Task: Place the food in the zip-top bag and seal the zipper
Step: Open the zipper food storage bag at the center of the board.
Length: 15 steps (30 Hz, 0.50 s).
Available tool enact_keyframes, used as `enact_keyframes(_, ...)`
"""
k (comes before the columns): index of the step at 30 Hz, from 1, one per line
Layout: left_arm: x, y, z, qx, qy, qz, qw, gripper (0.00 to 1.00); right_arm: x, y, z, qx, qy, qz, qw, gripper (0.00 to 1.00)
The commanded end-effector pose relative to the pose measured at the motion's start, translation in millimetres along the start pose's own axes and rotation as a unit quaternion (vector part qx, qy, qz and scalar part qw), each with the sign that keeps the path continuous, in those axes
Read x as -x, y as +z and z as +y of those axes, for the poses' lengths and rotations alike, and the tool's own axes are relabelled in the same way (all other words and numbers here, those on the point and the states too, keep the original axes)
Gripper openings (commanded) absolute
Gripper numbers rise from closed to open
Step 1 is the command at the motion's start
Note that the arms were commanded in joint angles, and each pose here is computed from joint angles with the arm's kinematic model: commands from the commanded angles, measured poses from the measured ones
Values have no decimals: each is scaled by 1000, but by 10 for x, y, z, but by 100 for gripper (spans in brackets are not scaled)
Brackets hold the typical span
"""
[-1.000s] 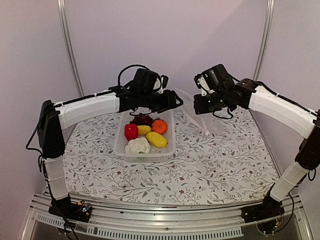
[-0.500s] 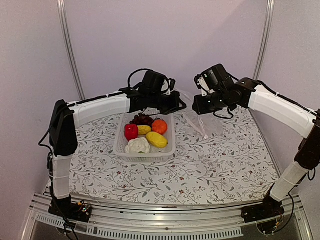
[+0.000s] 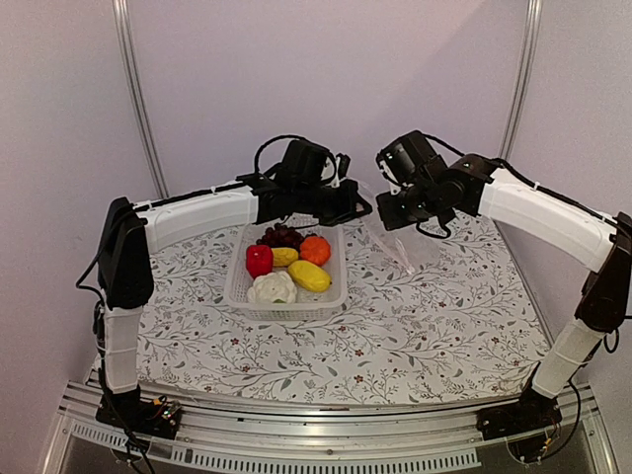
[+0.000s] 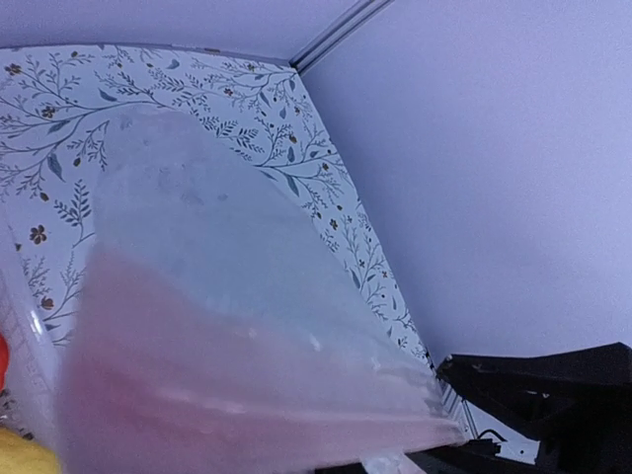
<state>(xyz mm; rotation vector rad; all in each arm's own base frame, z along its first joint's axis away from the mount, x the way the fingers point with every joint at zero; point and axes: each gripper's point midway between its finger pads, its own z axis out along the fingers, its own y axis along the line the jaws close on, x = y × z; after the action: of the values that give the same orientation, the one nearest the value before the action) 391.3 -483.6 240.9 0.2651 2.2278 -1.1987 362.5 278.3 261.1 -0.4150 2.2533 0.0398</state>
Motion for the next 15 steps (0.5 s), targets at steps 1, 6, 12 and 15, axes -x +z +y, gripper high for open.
enact_keyframes(1,99,-105,-272,-28,20,-15,999,0,53,18,122,-15,-34,-5,999,35)
enact_keyframes(6,123,-126,-287,-27,21,-19,999,0,4,86,168,-11,-34,0,999,40)
enact_keyframes(12,160,-155,-274,-22,20,-26,999,0,-11,91,208,-2,-32,5,999,44)
enact_keyframes(15,201,-171,-230,-14,9,-35,999,0,80,-35,334,33,-14,-7,999,50)
